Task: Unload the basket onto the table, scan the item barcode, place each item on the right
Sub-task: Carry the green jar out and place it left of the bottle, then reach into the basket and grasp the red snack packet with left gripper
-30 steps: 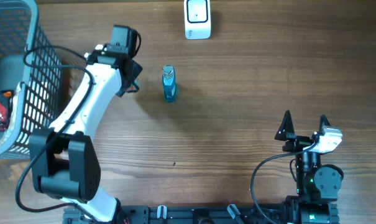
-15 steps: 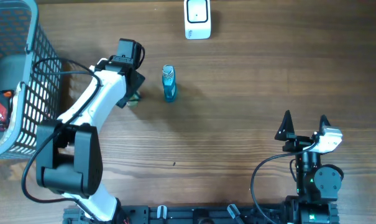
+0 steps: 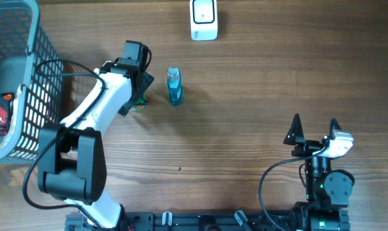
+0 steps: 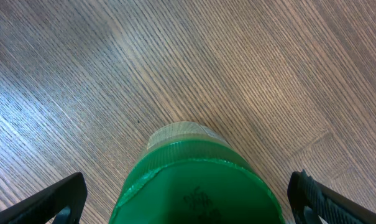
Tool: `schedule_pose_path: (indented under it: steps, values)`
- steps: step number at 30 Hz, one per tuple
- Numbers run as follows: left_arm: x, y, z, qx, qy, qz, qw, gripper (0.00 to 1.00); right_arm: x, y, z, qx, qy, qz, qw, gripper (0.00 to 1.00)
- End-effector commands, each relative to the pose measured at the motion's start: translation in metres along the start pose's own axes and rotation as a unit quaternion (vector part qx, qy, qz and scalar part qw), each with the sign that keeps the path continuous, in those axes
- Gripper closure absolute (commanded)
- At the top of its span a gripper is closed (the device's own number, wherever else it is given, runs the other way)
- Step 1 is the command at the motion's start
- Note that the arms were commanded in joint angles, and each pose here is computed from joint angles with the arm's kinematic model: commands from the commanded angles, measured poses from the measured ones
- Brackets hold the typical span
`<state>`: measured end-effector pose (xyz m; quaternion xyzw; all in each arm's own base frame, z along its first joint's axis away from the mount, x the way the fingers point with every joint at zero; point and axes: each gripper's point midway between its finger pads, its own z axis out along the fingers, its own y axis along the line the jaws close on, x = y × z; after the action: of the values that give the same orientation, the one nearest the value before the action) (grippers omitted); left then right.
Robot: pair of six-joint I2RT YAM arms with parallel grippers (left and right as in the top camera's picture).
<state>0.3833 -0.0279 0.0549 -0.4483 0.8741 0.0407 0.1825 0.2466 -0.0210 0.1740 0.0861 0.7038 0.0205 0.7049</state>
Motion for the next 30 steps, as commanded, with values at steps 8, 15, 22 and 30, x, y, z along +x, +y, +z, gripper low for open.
schedule_pose_path:
  steps: [8,15,22,30]
  values:
    - [-0.047,-0.031,-0.105,0.114,-0.063,0.041,0.991,0.00,0.000,0.004,0.000,-0.010,-0.001,-0.010,1.000,0.00]
    - [-0.113,-0.020,-0.271,0.220,-0.164,0.075,0.959,0.00,0.000,0.004,0.000,-0.010,-0.001,-0.010,1.000,0.00]
    - [-0.223,0.090,-0.329,0.206,-0.233,-0.072,0.948,0.00,0.000,0.004,0.000,-0.010,-0.001,-0.010,1.000,0.00]
    - [-0.284,0.179,-0.219,0.073,-0.157,-0.192,0.966,0.00,0.000,0.004,0.000,-0.010,-0.001,-0.010,1.000,0.00]
